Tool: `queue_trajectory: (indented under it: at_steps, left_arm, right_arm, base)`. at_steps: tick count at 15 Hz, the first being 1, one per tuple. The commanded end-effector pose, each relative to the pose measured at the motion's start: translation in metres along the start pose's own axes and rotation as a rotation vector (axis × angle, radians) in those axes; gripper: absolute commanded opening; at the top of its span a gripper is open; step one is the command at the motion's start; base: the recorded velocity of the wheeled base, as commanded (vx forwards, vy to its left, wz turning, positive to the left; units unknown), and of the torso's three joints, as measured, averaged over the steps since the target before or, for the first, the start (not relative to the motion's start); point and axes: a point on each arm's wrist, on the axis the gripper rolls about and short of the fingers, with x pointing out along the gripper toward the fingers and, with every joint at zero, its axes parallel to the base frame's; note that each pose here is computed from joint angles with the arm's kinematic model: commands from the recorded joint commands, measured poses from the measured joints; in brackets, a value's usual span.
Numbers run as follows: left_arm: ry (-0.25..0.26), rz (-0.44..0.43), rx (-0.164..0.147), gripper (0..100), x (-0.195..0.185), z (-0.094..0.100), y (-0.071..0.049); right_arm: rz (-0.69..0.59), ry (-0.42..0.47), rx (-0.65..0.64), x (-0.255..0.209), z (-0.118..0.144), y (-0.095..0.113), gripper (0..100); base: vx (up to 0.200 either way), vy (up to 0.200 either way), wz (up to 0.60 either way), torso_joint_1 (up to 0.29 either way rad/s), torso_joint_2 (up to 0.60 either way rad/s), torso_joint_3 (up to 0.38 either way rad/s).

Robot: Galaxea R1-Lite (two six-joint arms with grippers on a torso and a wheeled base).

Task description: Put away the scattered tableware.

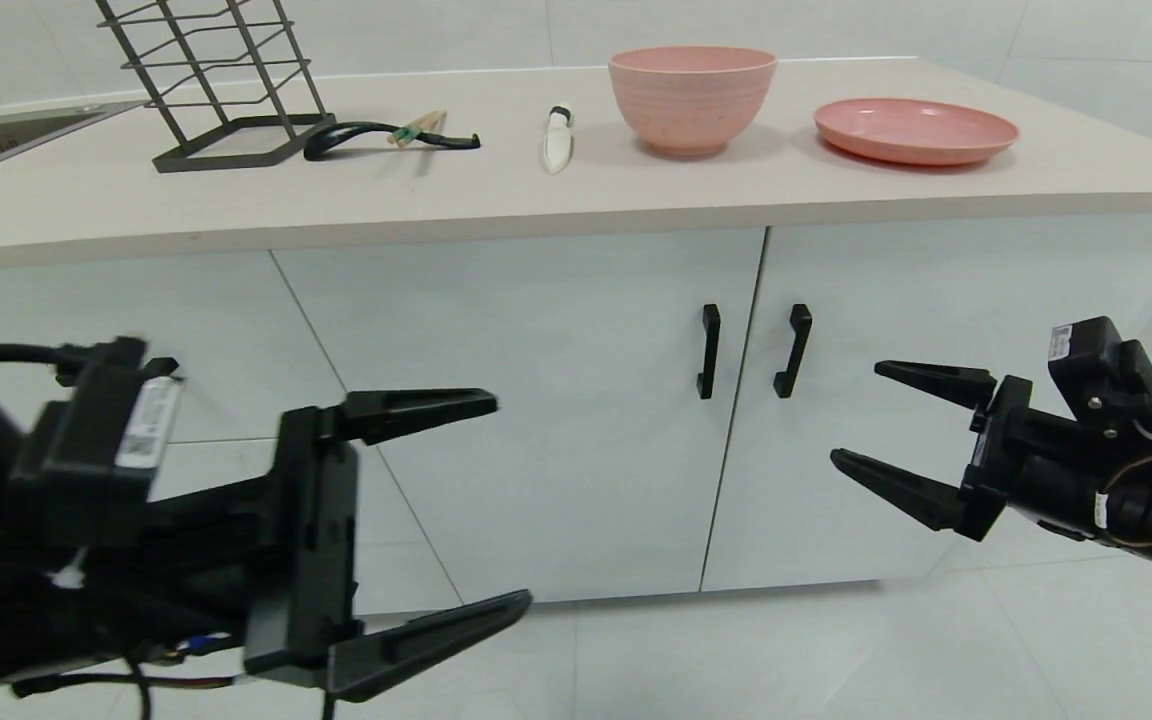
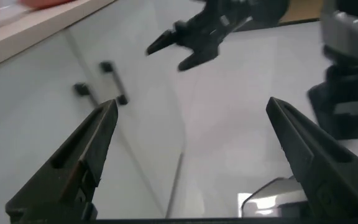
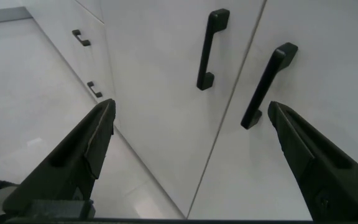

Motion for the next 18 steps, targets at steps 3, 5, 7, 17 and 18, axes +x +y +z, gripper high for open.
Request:
queue_trajectory:
  at_steps: [3,5,7,17,18]
  left_arm:
    - [0.007,-0.119,-0.144,100,0.072,-0.032,0.008]
    - [-0.019,-0.109,-0.141,100,0.101,-0.035,0.015]
    - [-0.005,-0.154,-0.177,100,0.125,-0.048,-0.006]
    - [-0.066,-0.141,-0.086,100,0.204,-0.095,0.029]
    - [-0.066,-0.127,-0.082,100,0.201,-0.095,0.034]
  right_arm:
    - [0.04,-0.012,-0.017,-0.004,0.002,0.001,100]
    - [0.052,0.006,-0.001,0.002,-0.007,-0.001,100]
    - [0.051,0.003,-0.004,0.012,-0.01,-0.009,100]
    - [0.069,-0.026,-0.03,0.052,-0.031,-0.035,100]
    - [0.066,-0.035,-0.038,0.055,-0.03,-0.038,100]
  base:
    - [0.0,0.0,0.0,0.0,0.0,0.0]
    - [0.0,0.0,0.0,0.0,0.0,0.0]
    - [0.0,0.0,0.0,0.0,0.0,0.0]
    - [0.0,0.0,0.0,0.0,0.0,0.0]
    - [0.0,0.0,0.0,0.0,0.0,0.0]
